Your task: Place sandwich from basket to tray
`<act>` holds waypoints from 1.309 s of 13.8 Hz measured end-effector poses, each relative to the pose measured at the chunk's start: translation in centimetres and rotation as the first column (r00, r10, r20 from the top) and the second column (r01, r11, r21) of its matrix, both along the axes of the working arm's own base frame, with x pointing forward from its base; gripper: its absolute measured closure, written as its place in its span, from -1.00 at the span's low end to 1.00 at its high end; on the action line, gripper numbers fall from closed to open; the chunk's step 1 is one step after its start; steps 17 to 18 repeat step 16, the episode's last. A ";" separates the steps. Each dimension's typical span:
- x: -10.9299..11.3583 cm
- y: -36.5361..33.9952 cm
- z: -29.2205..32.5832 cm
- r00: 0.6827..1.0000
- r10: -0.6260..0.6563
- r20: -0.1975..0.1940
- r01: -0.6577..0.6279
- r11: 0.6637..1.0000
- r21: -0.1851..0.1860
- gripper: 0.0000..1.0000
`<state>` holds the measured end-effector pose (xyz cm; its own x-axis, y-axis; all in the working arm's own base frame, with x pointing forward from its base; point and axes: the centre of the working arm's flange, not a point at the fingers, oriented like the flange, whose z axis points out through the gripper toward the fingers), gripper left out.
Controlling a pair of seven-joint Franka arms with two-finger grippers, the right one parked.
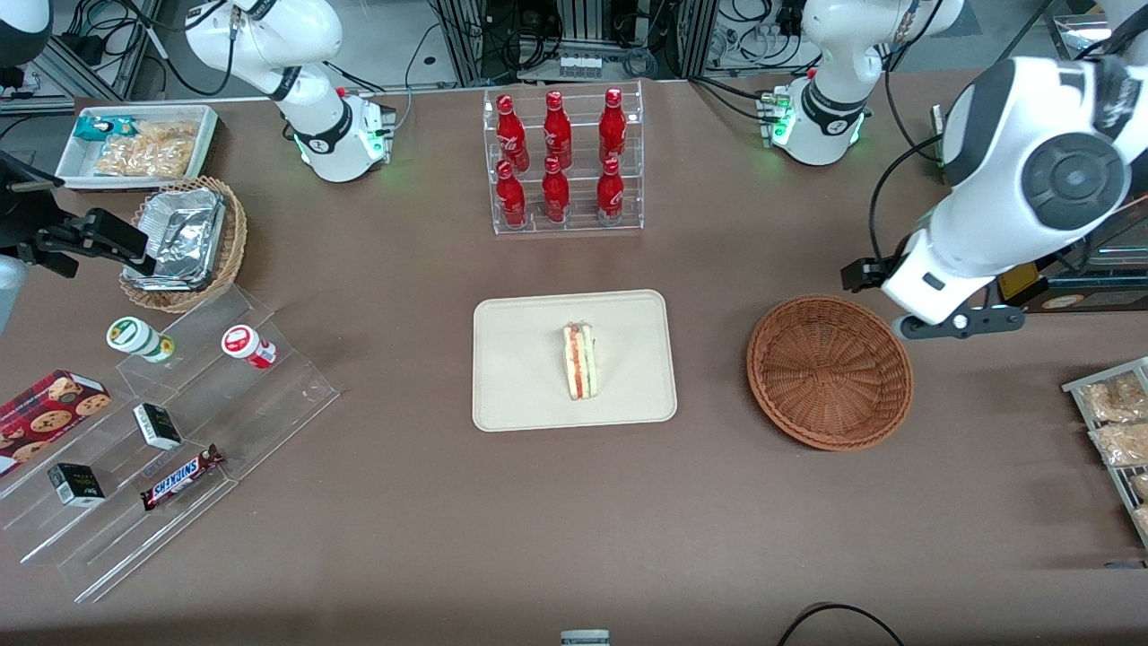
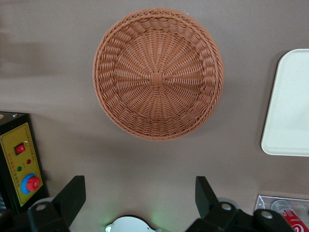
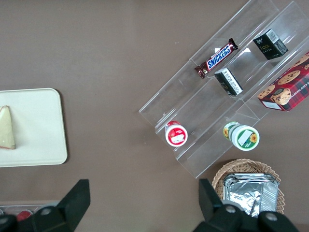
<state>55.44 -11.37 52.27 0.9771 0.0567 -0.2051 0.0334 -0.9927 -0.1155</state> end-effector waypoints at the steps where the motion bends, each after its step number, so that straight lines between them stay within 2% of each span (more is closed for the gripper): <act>1: 0.0 0.5 0.7 1.000 0.004 0.000 -0.004 1.000 0.000 -1.00; 7: 0.3 5.9 4.4 0.999 -0.032 -0.025 0.031 0.999 -0.023 -1.00; 12: 0.4 6.8 8.1 0.999 -0.041 0.023 0.042 0.999 -0.034 -1.00; 15: 0.4 6.3 8.8 0.998 -0.044 0.036 0.045 0.999 -0.027 -1.00; 18: 0.3 6.2 9.0 0.998 -0.042 0.037 0.043 0.998 -0.037 -1.00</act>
